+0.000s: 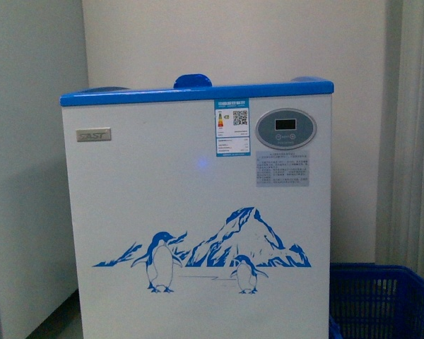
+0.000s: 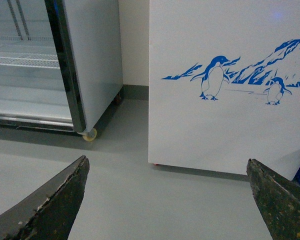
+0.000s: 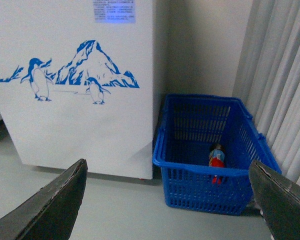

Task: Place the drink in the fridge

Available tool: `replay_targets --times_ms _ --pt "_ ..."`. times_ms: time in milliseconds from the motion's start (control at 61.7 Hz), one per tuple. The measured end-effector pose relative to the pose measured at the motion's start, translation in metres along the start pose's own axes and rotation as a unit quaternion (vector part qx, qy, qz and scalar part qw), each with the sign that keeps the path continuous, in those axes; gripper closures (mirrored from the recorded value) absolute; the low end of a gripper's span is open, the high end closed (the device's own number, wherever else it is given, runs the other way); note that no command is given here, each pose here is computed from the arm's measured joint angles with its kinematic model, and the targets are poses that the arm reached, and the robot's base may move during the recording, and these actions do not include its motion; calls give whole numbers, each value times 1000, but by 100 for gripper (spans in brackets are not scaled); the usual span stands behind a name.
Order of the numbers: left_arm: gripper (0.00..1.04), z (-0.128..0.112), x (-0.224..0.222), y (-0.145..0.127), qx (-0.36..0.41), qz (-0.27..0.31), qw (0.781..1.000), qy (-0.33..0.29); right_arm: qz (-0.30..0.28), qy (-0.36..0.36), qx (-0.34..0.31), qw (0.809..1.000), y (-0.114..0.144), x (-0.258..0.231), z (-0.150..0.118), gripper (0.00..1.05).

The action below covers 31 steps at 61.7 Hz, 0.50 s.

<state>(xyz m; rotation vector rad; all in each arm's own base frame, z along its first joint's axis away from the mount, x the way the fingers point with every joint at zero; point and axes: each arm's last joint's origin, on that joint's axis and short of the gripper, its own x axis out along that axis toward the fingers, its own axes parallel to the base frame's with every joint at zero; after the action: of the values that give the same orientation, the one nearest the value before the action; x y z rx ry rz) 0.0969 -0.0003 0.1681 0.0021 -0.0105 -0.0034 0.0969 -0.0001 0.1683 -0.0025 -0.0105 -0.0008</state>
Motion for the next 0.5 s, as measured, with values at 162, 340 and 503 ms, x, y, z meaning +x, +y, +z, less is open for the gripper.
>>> replay_targets --times_ms 162,340,503 --pt "8 0 0 0 0 0 1000 0 0 0 0 1000 0 0 0 8" --pt "8 0 0 0 0 0 1000 0 0 0 0 1000 0 0 0 8" --pt "8 0 0 0 0 0 1000 0 0 0 0 1000 0 0 0 8"
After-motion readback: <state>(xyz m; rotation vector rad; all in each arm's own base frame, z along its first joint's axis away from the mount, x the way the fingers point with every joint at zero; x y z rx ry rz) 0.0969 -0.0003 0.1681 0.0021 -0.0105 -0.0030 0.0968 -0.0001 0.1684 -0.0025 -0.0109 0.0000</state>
